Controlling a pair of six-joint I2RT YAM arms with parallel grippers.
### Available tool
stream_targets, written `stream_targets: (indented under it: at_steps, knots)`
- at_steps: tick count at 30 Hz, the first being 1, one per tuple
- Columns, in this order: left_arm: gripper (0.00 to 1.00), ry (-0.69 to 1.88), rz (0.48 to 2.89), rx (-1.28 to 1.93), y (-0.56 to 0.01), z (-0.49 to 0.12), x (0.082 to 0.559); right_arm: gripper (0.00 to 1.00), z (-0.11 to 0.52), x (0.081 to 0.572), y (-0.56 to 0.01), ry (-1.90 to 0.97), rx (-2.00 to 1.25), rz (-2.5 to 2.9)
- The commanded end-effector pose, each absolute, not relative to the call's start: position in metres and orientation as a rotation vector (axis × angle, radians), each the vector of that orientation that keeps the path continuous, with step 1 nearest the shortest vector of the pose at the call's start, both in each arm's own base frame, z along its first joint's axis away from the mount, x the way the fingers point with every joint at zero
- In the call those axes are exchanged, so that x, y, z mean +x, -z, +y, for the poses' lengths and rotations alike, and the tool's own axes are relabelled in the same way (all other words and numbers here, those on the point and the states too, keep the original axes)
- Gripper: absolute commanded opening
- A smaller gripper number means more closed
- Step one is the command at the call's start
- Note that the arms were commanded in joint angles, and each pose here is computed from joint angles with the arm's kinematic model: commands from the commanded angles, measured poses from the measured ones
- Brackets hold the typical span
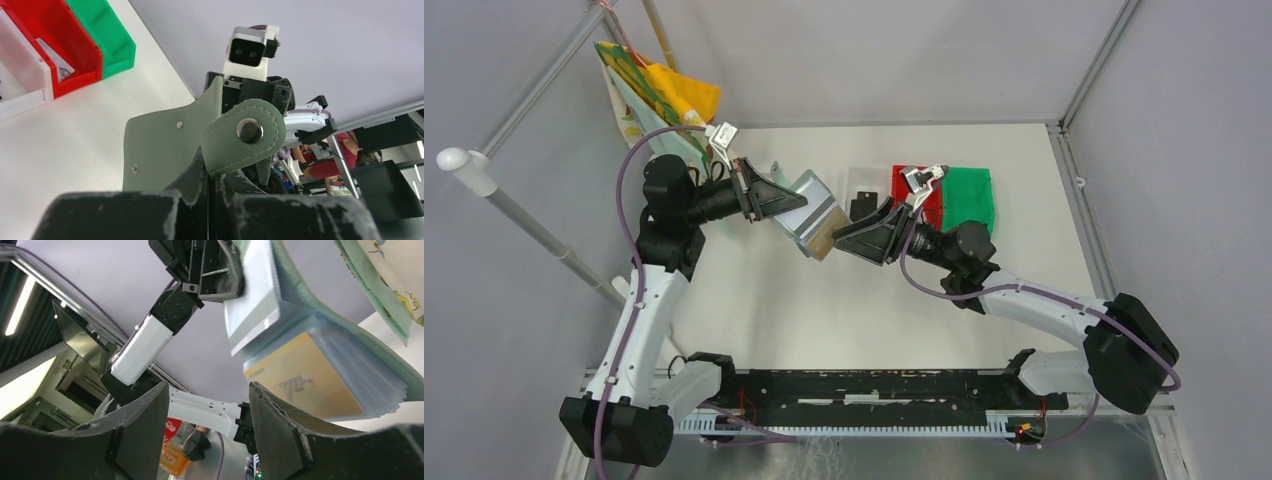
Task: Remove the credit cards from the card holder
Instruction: Remove the credit card from the card holder.
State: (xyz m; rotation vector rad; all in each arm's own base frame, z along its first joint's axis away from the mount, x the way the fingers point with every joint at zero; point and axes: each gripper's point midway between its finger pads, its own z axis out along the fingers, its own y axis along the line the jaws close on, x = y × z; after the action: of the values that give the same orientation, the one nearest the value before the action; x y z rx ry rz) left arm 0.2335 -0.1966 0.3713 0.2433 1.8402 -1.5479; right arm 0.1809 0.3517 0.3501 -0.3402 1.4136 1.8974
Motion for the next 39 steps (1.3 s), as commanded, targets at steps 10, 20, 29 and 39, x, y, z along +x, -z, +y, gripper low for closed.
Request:
stream_targets:
  at_steps: [10,20,29,39]
  knots:
    - [0.02,1.591,1.775,0.244,-0.393,-0.197,0.221,0.60,0.364,0.183,-0.393,-2.057,-0.306,1.211]
    - [0.02,1.602,1.740,0.238,-0.405,-0.196,0.218,0.58,0.376,0.185,-0.400,-2.122,-0.292,1.184]
    - [0.02,1.577,1.777,0.209,-0.392,-0.195,0.219,0.32,0.371,0.173,-0.423,-2.216,-0.281,1.010]
    - [0.32,1.565,1.795,0.215,-0.388,-0.195,0.219,0.01,0.373,0.177,-0.408,-2.199,-0.229,1.052]
